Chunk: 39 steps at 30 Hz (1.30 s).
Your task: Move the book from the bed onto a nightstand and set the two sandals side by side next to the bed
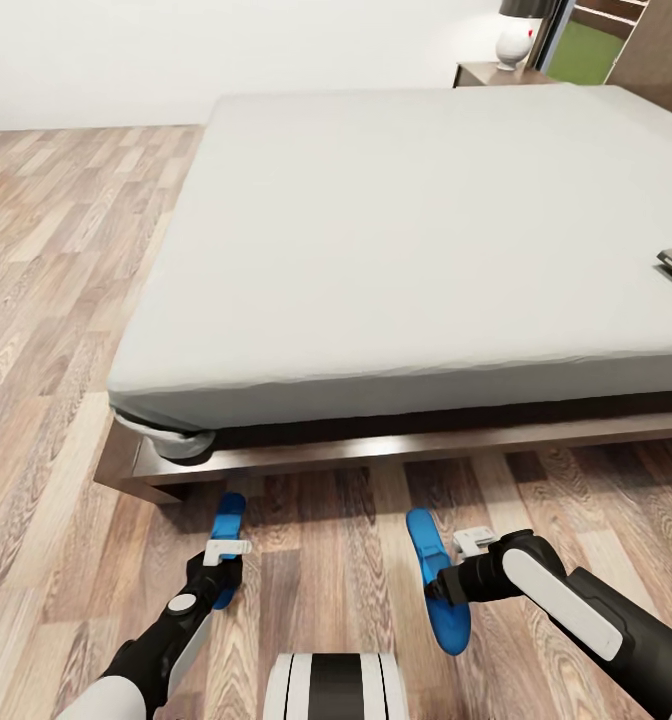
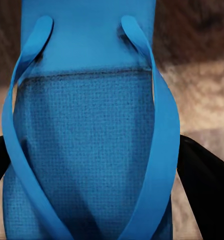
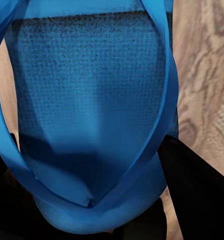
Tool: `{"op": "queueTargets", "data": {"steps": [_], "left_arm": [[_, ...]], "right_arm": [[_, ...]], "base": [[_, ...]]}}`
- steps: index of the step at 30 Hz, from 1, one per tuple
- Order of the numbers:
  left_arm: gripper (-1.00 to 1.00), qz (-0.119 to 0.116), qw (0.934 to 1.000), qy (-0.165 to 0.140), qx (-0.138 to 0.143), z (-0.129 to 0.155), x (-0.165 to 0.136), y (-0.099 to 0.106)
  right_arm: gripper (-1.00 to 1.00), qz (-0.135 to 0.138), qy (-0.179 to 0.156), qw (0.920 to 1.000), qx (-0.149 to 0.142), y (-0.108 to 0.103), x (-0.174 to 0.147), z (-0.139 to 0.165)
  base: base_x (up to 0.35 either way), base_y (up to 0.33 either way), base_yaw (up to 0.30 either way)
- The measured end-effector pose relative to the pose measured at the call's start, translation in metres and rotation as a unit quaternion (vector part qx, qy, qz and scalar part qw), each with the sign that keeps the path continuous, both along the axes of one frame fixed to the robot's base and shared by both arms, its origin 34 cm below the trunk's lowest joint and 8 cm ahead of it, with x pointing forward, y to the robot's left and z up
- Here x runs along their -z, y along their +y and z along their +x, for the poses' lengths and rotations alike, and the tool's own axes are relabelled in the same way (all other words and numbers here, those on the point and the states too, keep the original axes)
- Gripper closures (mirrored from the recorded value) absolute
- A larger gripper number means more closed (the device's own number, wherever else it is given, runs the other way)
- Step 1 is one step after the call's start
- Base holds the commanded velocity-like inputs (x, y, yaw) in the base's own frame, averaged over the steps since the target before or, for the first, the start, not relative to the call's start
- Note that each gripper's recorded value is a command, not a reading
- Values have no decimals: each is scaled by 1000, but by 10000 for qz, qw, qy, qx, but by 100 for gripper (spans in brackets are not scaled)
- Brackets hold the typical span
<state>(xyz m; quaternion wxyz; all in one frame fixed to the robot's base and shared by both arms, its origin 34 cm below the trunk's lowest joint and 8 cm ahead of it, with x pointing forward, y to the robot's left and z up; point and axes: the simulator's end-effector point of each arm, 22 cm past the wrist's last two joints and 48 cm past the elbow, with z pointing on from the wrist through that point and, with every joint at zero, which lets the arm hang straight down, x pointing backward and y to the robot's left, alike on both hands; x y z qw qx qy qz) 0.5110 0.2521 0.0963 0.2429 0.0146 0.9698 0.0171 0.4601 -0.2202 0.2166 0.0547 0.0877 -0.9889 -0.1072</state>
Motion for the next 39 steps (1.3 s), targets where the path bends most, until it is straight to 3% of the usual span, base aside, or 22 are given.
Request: {"op": "queueTargets", "data": {"steps": [39], "left_arm": [[100,-23,10000,-37,12,4,2,-3]], "right_arm": [[100,3,74,10000,-5,1,6,-4]], "base": [[0,0,0]]}}
